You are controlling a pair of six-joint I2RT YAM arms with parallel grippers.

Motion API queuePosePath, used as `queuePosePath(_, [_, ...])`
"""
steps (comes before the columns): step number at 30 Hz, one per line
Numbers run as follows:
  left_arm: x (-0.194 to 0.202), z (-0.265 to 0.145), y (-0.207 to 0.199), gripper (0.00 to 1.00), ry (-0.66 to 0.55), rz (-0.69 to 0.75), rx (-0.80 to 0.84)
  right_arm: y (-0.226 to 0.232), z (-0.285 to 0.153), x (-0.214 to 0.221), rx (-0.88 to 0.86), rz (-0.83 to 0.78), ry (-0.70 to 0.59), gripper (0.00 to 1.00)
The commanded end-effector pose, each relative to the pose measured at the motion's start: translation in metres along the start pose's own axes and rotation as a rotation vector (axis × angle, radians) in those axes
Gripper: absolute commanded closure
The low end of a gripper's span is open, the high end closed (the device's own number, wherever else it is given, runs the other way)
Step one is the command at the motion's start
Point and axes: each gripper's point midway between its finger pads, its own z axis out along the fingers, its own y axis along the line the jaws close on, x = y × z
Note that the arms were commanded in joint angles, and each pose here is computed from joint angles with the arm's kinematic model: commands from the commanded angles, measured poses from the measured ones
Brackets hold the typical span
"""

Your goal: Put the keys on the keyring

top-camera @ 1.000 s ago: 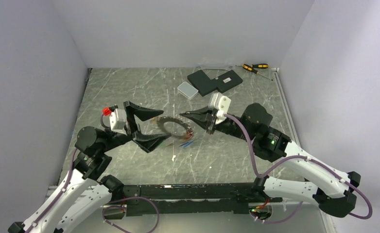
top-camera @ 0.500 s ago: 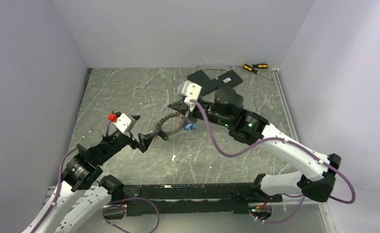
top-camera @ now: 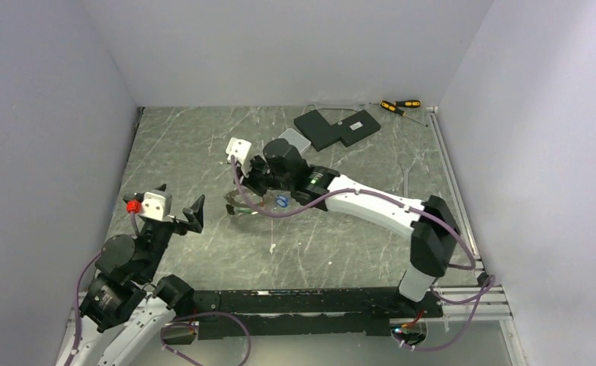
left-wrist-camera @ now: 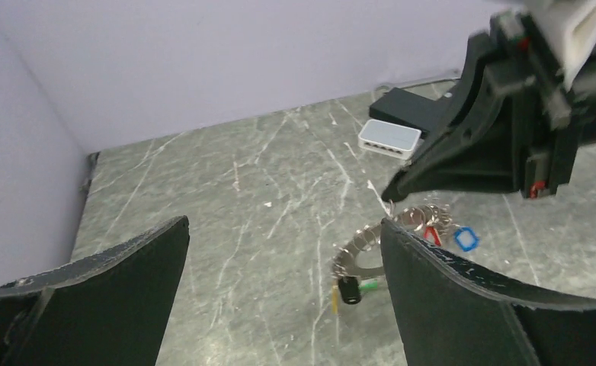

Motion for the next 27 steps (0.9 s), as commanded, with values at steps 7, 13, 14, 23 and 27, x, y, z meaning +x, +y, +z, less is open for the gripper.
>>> queuePosePath(7, [0.001, 0.005, 0.009, 0.01, -0.004, 0.02, -0.054, 0.029, -0.005, 0.043, -0.122, 0.005, 0.048, 1.0])
queuePosePath(13, [0.003, 0.009, 0.006, 0.01, -0.001, 0.018, -0.039, 0.092, -0.03, 0.098, -0.348, 0.063, 0.179, 1.0])
queuePosePath(14, [0.003, 0.009, 0.005, 0.01, 0.001, 0.019, -0.036, 0.098, -0.031, 0.109, -0.358, 0.073, 0.204, 1.0])
queuePosePath(23, [0.009, 0.014, 0.004, 0.0, 0.032, 0.027, -0.03, 0.132, -0.039, 0.152, -0.412, 0.126, 0.287, 1.0])
queuePosePath(27, [0.011, 0.016, 0.004, 0.01, 0.041, 0.03, -0.032, 0.141, -0.035, 0.153, -0.425, 0.121, 0.294, 0.98])
